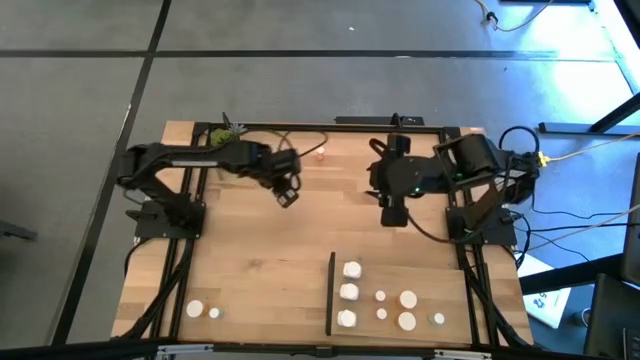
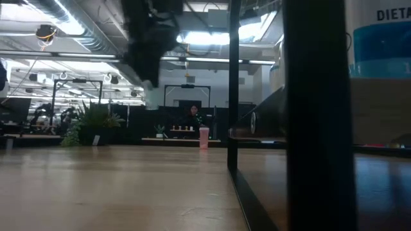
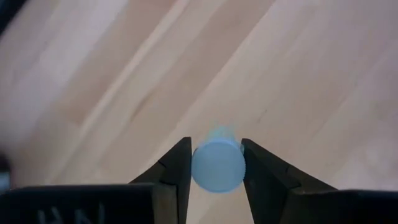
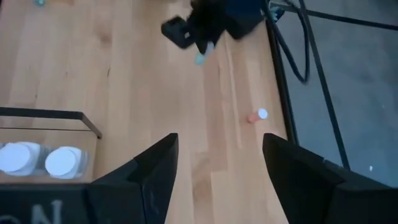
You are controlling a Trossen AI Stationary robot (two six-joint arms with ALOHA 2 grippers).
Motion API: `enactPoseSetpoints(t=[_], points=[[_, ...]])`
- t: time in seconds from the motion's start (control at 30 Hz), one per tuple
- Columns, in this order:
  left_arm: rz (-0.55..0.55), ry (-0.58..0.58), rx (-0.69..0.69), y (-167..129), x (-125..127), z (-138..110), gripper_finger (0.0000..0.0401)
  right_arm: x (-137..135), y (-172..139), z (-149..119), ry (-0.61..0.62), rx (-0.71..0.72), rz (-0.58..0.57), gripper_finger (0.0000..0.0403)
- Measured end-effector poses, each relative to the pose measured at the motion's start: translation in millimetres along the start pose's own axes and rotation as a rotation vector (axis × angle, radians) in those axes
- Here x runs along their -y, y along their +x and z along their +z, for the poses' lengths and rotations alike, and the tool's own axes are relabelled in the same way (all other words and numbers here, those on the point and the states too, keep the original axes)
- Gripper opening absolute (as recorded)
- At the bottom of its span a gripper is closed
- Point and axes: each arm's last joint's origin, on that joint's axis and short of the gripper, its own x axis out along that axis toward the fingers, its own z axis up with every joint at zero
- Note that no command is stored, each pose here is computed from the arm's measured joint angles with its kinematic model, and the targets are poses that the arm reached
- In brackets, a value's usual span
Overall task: Pick and place medicine bottles onto shelf by color
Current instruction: Put the middle left blue pill bottle on the shelf
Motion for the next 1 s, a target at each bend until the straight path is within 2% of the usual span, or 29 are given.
enactPoseSetpoints(t=[0.23,0.37,0.7,1.0], points=[[-0.004,0.213,-0.008,31,25,45,0.0106,7,-15,-5,0.007,0.030,0.069,0.0236],[-0.009,0.291,-0.032,54,38,60,0.0106,7,-16,-6,0.004,0.034,0.079,0.0236],[-0.020,0.328,-0.039,94,54,75,0.0106,8,-17,-6,-0.021,0.037,0.076,0.0236],[-0.025,0.325,-0.021,96,56,77,0.0106,8,-17,-6,-0.026,0.037,0.083,0.0236]])
